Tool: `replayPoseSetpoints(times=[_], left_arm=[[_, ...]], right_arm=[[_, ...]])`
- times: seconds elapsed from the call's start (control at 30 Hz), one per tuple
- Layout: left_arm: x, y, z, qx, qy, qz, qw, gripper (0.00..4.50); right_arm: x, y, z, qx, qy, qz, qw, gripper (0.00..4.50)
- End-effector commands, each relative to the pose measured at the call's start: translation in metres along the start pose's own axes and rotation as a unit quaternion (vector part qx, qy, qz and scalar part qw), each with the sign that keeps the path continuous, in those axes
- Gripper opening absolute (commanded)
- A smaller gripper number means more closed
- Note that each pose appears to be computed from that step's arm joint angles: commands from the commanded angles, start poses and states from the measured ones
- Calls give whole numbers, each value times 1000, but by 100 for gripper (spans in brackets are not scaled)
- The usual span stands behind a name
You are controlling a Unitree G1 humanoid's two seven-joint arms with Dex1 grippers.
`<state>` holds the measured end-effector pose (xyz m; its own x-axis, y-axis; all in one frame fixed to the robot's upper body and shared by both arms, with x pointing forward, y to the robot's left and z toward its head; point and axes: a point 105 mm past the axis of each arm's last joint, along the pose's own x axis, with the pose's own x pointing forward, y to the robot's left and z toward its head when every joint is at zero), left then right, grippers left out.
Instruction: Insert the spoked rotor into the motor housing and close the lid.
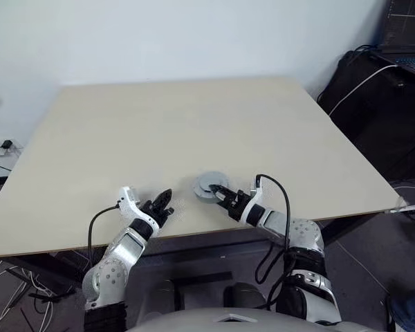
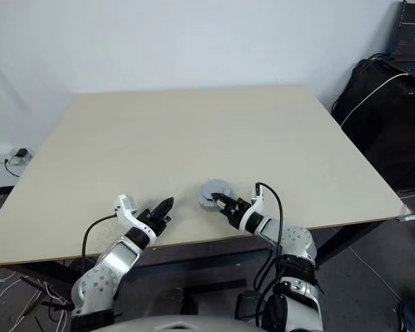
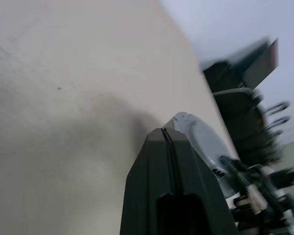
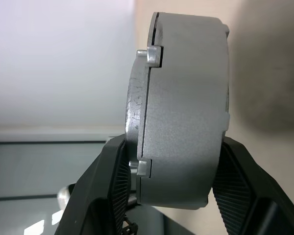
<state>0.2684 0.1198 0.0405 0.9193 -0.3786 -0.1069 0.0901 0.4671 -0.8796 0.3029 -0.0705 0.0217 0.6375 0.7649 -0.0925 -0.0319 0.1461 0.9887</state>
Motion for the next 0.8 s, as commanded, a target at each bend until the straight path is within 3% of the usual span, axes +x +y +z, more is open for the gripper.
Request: replayPoseSetpoints(times=[0.03,0.4,0.8], left_arm=[[6,-41,-10,-179,-53,-84,979,88],[10,-47,-35,-261,-9,-96,960,449],[13,-54,-51,-286,43,-106,952,449]], right_arm=[[4,44,6,-35,-1,91,995,208],[11,69,1,-80,24,108,991,208],[7,84,-23,-98,94,123,983,208]])
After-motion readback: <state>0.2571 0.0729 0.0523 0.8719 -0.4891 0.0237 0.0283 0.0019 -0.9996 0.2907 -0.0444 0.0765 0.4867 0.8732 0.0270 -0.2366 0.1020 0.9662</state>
